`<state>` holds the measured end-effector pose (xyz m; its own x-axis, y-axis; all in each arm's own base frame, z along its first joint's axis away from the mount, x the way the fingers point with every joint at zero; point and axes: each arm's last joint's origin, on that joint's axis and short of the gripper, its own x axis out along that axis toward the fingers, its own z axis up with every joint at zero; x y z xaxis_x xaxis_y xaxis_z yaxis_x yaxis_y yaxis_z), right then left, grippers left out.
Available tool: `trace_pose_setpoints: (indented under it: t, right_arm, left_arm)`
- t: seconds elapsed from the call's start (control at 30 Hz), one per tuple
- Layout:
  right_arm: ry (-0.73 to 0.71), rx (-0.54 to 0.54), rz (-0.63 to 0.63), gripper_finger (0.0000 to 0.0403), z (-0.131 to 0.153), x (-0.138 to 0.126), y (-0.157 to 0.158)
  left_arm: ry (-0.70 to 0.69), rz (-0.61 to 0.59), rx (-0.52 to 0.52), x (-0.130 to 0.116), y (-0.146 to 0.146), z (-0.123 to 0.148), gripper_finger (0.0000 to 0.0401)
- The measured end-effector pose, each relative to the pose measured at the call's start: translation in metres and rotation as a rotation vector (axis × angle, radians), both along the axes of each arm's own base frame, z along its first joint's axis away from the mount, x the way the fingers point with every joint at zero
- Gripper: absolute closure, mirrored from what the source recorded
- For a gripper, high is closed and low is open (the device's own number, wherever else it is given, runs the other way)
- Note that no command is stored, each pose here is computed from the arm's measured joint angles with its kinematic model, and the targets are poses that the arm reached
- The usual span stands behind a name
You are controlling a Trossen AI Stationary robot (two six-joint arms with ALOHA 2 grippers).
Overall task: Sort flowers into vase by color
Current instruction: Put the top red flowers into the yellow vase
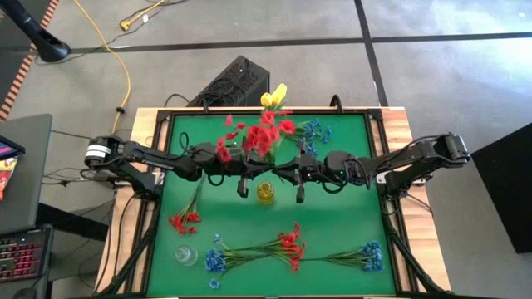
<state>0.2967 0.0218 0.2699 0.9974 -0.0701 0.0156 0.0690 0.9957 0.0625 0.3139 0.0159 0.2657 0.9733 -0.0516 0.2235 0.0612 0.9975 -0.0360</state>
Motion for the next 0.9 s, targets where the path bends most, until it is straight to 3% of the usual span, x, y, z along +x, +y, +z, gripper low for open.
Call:
trace_pose_setpoints:
  t: [0.13, 0.33, 0.5, 0.9]
  right_arm:
    - [0.000, 0.000, 0.000, 0.0294, 0.000, 0.000, 0.000]
    - [0.002, 0.076, 0.001, 0.0191, 0.001, -0.002, 0.000]
    - [0.038, 0.063, 0.000, 0.0125, 0.010, -0.014, -0.001]
    - [0.195, 0.102, 0.014, 0.0107, 0.023, -0.053, 0.001]
  left_arm:
    - [0.001, 0.002, -0.003, 0.000, 0.000, 0.000, 0.0401]
    - [0.005, 0.011, -0.012, -0.003, 0.003, 0.003, 0.0401]
    - [0.042, 0.023, -0.041, -0.011, 0.010, 0.011, 0.0401]
    - [0.099, -0.002, -0.030, -0.044, 0.008, 0.039, 0.0401]
